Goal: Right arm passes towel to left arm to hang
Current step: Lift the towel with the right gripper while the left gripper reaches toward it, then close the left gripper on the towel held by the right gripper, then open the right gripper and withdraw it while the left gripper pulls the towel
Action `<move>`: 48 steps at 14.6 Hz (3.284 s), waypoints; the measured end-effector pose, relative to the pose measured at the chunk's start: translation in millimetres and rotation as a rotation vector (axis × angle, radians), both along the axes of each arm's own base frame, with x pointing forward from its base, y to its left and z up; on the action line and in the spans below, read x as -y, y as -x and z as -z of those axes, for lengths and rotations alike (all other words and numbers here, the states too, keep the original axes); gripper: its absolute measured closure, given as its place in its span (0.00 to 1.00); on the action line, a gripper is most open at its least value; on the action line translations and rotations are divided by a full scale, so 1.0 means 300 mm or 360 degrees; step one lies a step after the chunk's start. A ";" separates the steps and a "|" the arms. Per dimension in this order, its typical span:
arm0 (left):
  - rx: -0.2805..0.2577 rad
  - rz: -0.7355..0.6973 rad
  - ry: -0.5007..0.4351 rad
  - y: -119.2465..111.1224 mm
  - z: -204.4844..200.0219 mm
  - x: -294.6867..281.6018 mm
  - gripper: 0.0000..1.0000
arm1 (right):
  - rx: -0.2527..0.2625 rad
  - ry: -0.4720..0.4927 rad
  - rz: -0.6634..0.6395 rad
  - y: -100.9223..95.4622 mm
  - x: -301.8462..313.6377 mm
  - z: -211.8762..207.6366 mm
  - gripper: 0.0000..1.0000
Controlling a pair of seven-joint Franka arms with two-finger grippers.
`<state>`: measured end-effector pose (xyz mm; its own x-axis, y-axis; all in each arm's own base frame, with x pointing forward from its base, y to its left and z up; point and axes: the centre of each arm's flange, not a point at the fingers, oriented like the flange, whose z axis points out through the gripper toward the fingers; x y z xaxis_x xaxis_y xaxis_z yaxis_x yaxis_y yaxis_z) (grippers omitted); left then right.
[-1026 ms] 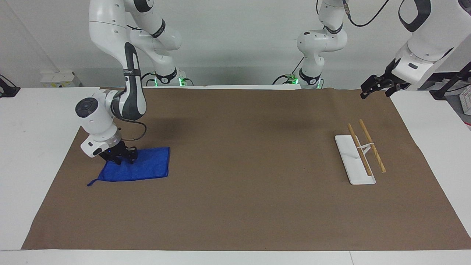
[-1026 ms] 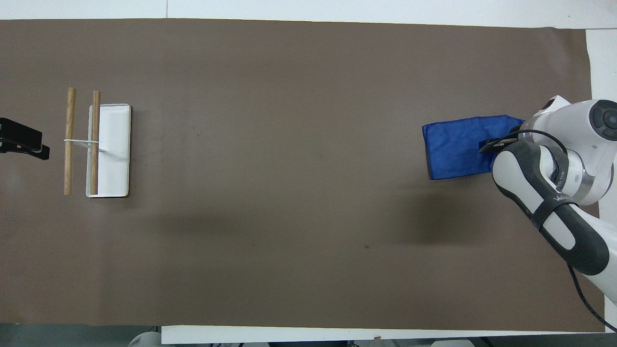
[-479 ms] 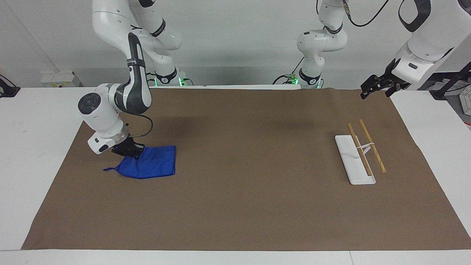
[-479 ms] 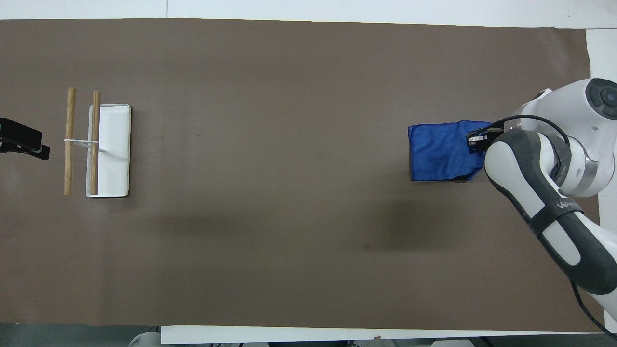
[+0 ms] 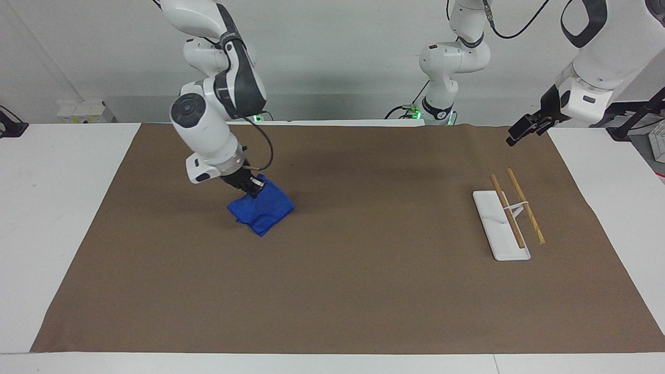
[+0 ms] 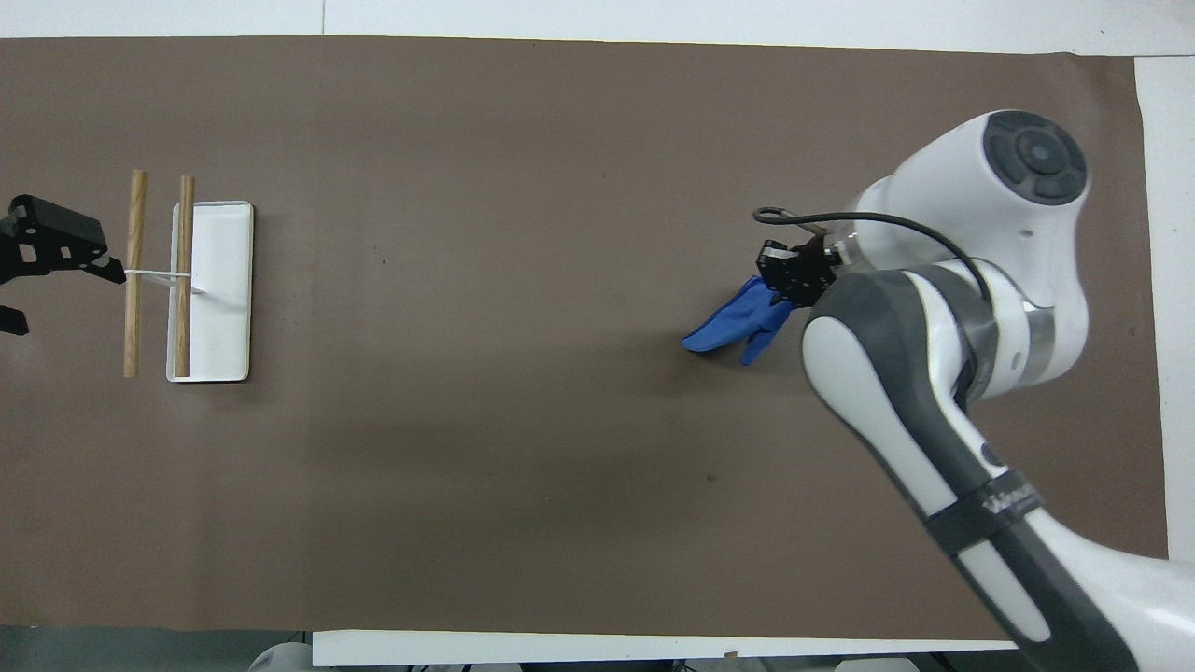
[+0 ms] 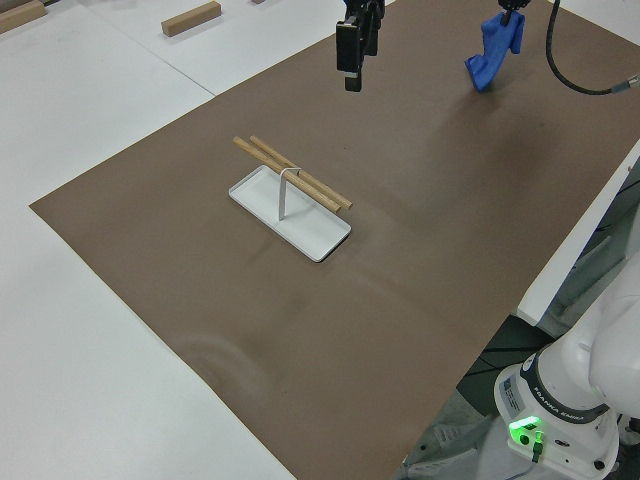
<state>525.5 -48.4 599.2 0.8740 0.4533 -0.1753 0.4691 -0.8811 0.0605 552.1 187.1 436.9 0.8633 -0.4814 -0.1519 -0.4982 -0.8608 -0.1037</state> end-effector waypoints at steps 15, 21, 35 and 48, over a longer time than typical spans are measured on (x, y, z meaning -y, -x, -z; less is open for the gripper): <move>-0.0103 -0.1469 0.0209 0.157 0.259 0.359 0.00 | -0.0051 -0.1018 0.1093 0.203 -0.830 -0.232 0.96; -0.0131 -0.1497 0.0235 0.168 0.261 0.418 0.01 | -0.0078 -0.1046 0.1083 0.239 -0.873 -0.242 0.96; -0.0187 -0.1512 0.0198 0.189 0.291 0.438 0.96 | -0.0085 -0.1051 0.1087 0.231 -0.874 -0.240 0.96; -0.0143 -0.1531 0.0235 0.171 0.276 0.415 0.98 | -0.0081 -0.1059 0.1093 0.221 -0.867 -0.247 0.38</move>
<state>474.3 -173.0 516.6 0.1230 0.9339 -0.3356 0.9920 -0.1061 0.0682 485.8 447.1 511.0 0.4096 -0.6815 -0.6065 -0.8897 -0.1515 -0.4307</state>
